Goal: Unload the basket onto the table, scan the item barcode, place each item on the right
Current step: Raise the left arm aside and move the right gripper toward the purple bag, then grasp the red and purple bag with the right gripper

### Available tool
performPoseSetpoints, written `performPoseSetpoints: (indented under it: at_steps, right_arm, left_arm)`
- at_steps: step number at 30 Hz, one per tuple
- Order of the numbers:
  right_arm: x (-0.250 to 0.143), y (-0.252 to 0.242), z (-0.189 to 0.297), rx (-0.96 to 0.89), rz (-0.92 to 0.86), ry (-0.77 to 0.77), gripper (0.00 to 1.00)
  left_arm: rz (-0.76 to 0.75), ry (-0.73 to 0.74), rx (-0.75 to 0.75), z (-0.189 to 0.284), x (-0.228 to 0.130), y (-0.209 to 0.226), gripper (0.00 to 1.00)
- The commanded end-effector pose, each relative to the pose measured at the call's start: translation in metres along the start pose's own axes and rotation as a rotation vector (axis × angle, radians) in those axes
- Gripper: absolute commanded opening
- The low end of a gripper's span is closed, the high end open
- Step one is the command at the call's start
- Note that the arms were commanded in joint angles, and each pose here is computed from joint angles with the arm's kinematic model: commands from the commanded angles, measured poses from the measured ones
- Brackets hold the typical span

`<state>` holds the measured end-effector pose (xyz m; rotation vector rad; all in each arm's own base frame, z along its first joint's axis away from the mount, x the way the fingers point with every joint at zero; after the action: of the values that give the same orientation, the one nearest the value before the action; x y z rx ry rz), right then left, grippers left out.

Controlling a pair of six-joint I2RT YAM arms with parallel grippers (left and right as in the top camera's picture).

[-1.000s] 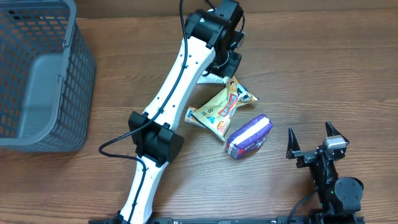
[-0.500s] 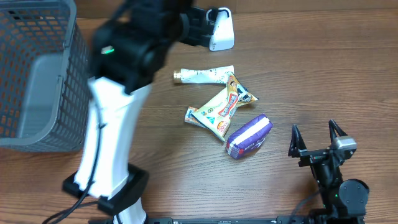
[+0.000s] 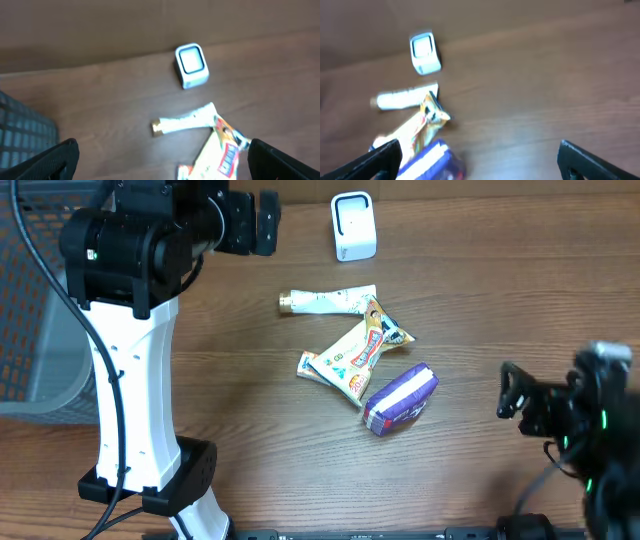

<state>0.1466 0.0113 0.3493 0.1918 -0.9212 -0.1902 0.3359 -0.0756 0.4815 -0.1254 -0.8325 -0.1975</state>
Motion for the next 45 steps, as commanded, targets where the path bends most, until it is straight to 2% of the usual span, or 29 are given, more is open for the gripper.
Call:
performPoseSetpoints:
  at_steps: [1, 5, 7, 8, 9, 10, 11, 12, 14, 18, 21, 26, 30, 35, 42, 45]
  right_arm:
    - [0.029, 0.019, -0.012, 0.106, -0.021, 0.152, 1.00]
    - [0.028, 0.031, -0.039, 0.225, -0.022, 0.386, 1.00]
    - [0.024, 0.030, -0.064, 0.214, -0.024, 0.477, 1.00]
    - [0.022, 0.030, -0.074, 0.219, -0.037, 0.521, 0.67]
    - [0.018, 0.031, -0.083, 0.223, -0.058, 0.583, 0.46]
    - [0.016, 0.031, -0.085, 0.224, -0.065, 0.604, 0.39]
    - [0.012, 0.029, -0.089, 0.212, -0.081, 0.658, 0.22]
    - [0.007, 0.028, -0.089, 0.198, -0.095, 0.701, 0.11]
    - [0.002, 0.027, -0.086, 0.183, -0.107, 0.744, 0.04]
    - [-0.004, 0.025, -0.081, 0.163, -0.125, 0.797, 0.04]
    - [-0.019, 0.016, -0.082, 0.043, -0.194, 0.861, 0.04]
    - [-0.070, 0.000, -0.122, -0.049, -0.380, 0.891, 0.04]
    - [-0.093, -0.002, -0.145, 0.031, -0.418, 0.904, 0.04]
    - [-0.091, 0.005, -0.165, 0.110, -0.421, 0.888, 0.04]
    - [-0.112, 0.037, -0.204, 0.192, -0.412, 0.978, 0.04]
    - [-0.106, 0.047, -0.208, 0.218, -0.387, 0.970, 0.04]
  left_arm:
    - [0.017, 0.055, -0.066, -0.001, -0.007, -0.004, 1.00]
    - [-0.033, 0.083, -0.150, -0.001, -0.012, -0.010, 1.00]
    - [-0.042, 0.085, -0.203, 0.000, -0.012, -0.014, 1.00]
    - [-0.043, 0.085, -0.211, 0.000, -0.012, -0.015, 1.00]
    - [-0.044, 0.090, -0.209, 0.000, -0.013, -0.015, 1.00]
    - [-0.046, 0.094, -0.209, 0.000, -0.014, -0.015, 1.00]
    - [-0.044, 0.105, -0.209, 0.000, -0.015, -0.015, 1.00]
    - [-0.047, 0.114, -0.209, 0.000, -0.016, -0.015, 1.00]
    - [-0.055, 0.137, -0.210, 0.001, -0.020, -0.015, 1.00]
    - [-0.054, 0.169, -0.211, -0.005, -0.024, -0.014, 1.00]
    - [-0.049, 0.207, -0.211, -0.014, -0.028, -0.014, 1.00]
    - [-0.039, 0.268, -0.213, -0.034, -0.035, -0.013, 1.00]
    - [-0.037, 0.281, -0.212, -0.046, -0.036, -0.013, 1.00]
    - [-0.036, 0.269, -0.212, -0.048, -0.035, -0.013, 1.00]
    - [-0.036, 0.271, -0.212, -0.048, -0.035, -0.013, 1.00]
    - [-0.036, 0.271, -0.212, -0.048, -0.035, -0.013, 1.00]
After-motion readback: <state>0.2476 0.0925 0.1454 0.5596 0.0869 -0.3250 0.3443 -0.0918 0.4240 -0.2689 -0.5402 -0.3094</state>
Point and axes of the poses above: each gripper's point midway between its finger pads, its own z axis back along the fingers, its own y axis along the line the jaws close on, x = y × z, the point moved 10 cm from there along z, back along the fingers, and after that the axes turned 2 degrees about -z, right-handed, at the moved point
